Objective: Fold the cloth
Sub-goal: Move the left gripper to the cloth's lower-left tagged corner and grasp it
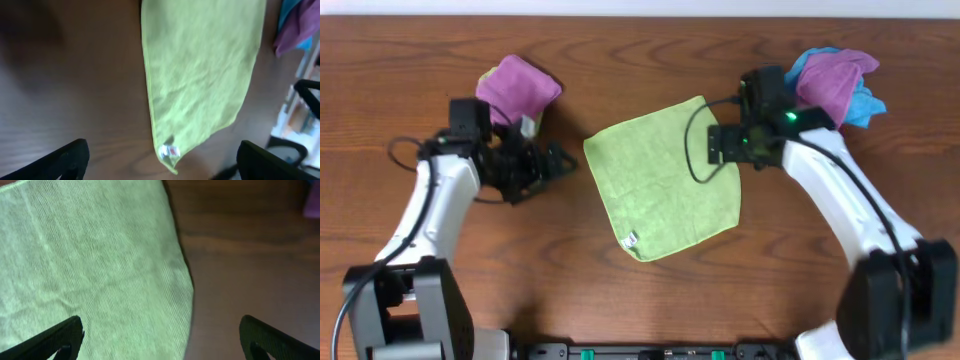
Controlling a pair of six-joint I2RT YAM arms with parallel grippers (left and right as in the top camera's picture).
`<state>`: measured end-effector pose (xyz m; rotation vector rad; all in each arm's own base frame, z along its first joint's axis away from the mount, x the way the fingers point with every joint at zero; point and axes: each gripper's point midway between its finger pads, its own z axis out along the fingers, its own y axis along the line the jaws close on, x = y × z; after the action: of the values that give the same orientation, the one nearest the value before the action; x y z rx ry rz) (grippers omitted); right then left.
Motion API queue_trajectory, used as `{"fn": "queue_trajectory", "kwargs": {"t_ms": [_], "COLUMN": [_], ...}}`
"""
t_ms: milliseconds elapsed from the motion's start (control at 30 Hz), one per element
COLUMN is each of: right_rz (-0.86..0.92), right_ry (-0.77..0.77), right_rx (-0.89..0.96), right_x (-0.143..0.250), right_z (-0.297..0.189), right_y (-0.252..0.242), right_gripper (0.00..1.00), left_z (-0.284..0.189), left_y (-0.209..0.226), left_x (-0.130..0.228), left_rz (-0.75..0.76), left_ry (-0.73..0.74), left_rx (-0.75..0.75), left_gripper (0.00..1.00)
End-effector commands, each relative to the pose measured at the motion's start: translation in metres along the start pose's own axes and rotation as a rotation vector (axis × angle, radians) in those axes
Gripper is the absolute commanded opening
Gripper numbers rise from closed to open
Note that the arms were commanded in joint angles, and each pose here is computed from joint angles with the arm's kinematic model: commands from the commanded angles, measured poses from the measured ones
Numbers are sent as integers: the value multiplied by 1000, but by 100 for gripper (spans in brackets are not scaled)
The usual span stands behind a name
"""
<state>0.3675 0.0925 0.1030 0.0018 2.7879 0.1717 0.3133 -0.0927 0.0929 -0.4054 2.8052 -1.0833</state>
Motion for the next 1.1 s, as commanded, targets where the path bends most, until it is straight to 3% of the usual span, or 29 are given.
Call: {"fn": "queue_trajectory", "kwargs": {"t_ms": [0,233,467,800,1067], "right_rz": [42,141,159,161,160], "right_ry": [6,-39,-94,-71,-63], "right_rx": [-62,-76,-79,-82,-111], "right_x": [23,61,70,82,83], "right_z": [-9,-29,-51,-59,-60], "right_y": [-1,-18,-26,-26,-21], "right_gripper": [99,99,99,99,99], "left_z": [16,56,82,92,102], "left_y": [-10,-25,-30,-5,-1], "left_x": [26,64,105,136,134], "left_rz": [-70,-120,-146,-247,-333], "left_ry": [76,177,274,327,267], "left_rx": [105,168,149,150,206], "left_gripper": [95,95,95,95,95]}}
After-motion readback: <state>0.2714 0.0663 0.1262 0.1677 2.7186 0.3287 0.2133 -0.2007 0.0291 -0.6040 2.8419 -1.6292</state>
